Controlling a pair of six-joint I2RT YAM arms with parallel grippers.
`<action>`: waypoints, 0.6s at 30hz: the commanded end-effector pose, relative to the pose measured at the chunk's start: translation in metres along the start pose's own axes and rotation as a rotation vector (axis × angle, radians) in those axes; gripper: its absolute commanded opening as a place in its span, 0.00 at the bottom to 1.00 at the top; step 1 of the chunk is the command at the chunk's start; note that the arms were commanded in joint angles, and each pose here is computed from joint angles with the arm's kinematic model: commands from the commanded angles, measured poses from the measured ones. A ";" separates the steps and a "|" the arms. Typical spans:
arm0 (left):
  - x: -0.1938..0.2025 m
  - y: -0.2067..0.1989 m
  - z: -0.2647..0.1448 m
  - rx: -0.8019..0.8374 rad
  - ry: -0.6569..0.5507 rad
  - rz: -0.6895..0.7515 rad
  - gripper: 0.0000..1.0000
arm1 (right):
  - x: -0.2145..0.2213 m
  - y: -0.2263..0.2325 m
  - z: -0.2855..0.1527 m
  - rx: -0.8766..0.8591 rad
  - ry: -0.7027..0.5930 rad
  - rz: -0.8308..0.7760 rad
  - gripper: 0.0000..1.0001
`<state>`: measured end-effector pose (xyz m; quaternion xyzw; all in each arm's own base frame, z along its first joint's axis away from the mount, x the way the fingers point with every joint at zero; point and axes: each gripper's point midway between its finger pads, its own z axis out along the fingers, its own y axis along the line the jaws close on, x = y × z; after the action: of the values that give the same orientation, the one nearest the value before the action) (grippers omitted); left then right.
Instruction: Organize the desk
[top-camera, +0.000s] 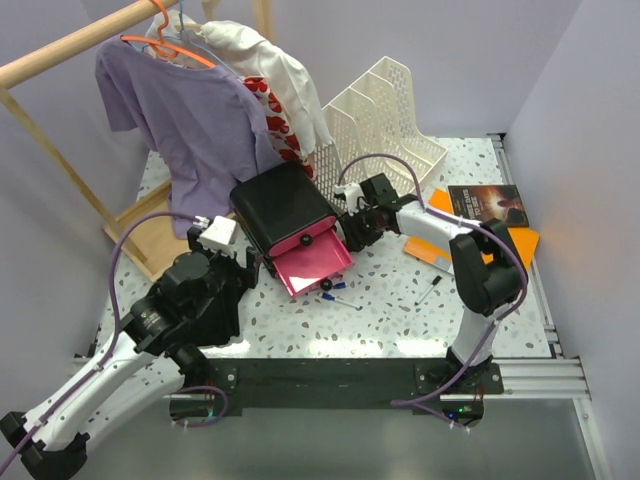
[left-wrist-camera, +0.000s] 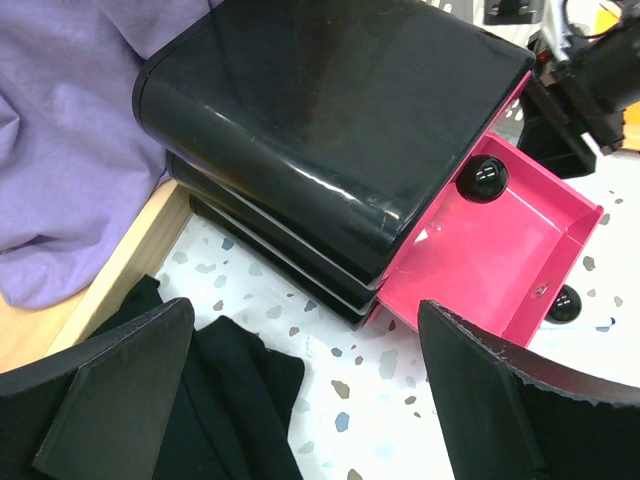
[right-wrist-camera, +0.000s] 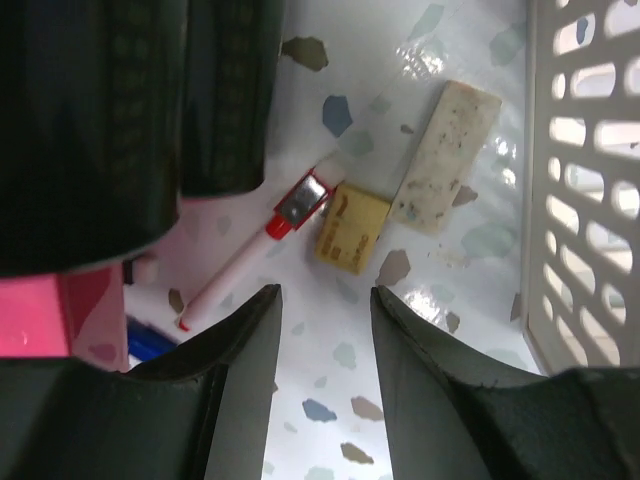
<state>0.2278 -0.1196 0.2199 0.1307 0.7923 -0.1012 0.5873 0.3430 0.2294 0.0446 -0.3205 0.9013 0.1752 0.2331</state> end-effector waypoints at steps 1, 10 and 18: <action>-0.013 0.002 0.000 -0.010 -0.056 -0.016 1.00 | -0.021 -0.006 0.008 0.067 -0.036 0.017 0.46; -0.012 -0.002 0.000 0.012 -0.057 -0.012 1.00 | -0.018 -0.018 0.025 0.129 -0.016 0.018 0.48; -0.014 -0.003 0.000 0.023 -0.062 -0.011 1.00 | -0.014 -0.019 0.030 0.146 -0.009 0.029 0.49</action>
<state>0.2262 -0.1199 0.2232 0.1309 0.7883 -0.1070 0.5916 0.3616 0.2312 0.0209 -0.3001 0.9164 0.1213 0.2357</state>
